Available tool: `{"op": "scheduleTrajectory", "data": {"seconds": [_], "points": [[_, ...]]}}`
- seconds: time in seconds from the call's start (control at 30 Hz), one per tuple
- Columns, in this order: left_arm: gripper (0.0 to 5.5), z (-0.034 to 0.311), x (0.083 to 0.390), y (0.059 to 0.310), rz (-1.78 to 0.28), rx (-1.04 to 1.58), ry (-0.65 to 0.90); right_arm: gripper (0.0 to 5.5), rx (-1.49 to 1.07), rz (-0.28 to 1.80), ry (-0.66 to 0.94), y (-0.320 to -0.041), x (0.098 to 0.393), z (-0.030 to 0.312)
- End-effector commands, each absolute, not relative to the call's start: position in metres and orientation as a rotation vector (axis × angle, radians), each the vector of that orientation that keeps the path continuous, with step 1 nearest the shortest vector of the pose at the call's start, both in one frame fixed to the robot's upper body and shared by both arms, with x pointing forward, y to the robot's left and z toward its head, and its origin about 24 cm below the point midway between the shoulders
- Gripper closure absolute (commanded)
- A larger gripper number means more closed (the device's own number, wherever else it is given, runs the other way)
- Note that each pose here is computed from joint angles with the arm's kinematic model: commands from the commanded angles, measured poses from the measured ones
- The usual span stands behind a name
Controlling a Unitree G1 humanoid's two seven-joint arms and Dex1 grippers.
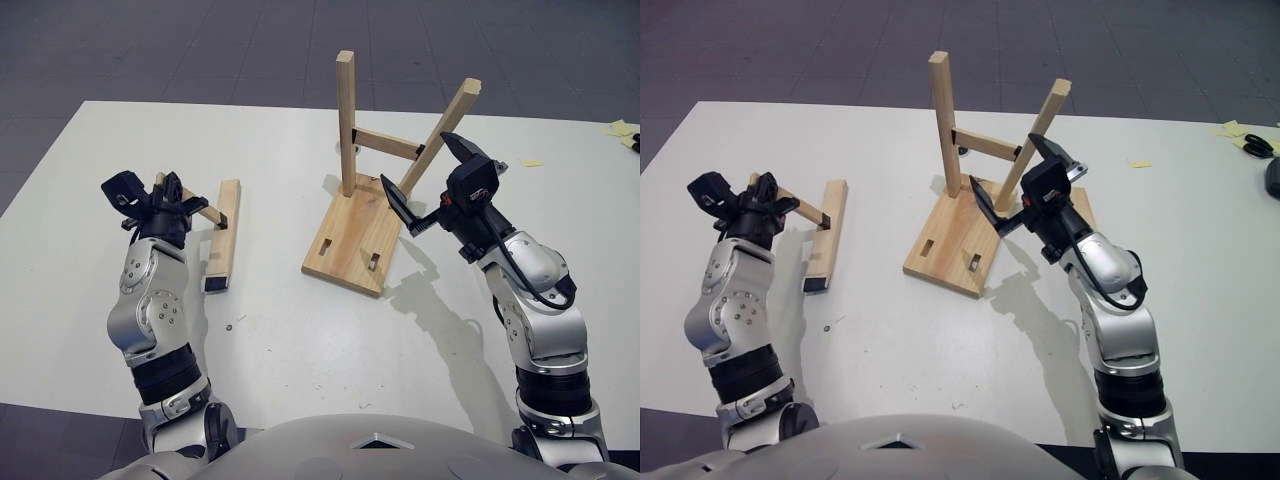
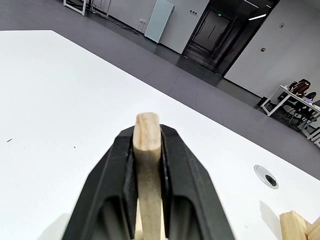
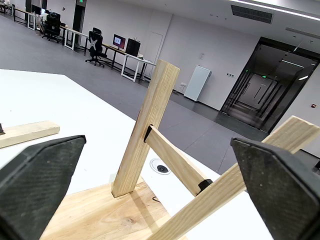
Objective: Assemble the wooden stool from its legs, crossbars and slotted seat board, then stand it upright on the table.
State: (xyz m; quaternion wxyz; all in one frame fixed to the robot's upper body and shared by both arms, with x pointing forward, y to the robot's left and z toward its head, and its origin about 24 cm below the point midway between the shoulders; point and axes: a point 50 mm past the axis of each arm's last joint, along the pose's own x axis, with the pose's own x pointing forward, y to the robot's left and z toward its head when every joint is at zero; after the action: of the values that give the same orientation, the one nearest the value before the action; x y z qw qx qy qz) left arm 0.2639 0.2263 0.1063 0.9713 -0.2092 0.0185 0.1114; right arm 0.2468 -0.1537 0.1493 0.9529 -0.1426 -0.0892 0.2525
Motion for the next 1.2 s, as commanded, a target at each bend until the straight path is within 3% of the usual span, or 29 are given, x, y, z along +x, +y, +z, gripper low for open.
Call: {"op": "scheduleTrajectory", "data": {"seconds": [0.03, 0.4, 1.2], "points": [[5.08, 0.100, 0.267, 0.224, 0.210, -0.412, 0.066, 0.10, -0.296, 0.513, -0.182, -0.155, 0.247, 0.151], [5.08, 0.104, 0.273, 0.237, 0.164, -0.356, 0.060, 0.10, -0.295, 0.519, -0.182, -0.155, 0.248, 0.152], [5.08, 0.118, 0.281, 0.240, 0.045, -0.387, 0.073, 0.10, -0.294, 0.519, -0.174, -0.153, 0.247, 0.150]]}}
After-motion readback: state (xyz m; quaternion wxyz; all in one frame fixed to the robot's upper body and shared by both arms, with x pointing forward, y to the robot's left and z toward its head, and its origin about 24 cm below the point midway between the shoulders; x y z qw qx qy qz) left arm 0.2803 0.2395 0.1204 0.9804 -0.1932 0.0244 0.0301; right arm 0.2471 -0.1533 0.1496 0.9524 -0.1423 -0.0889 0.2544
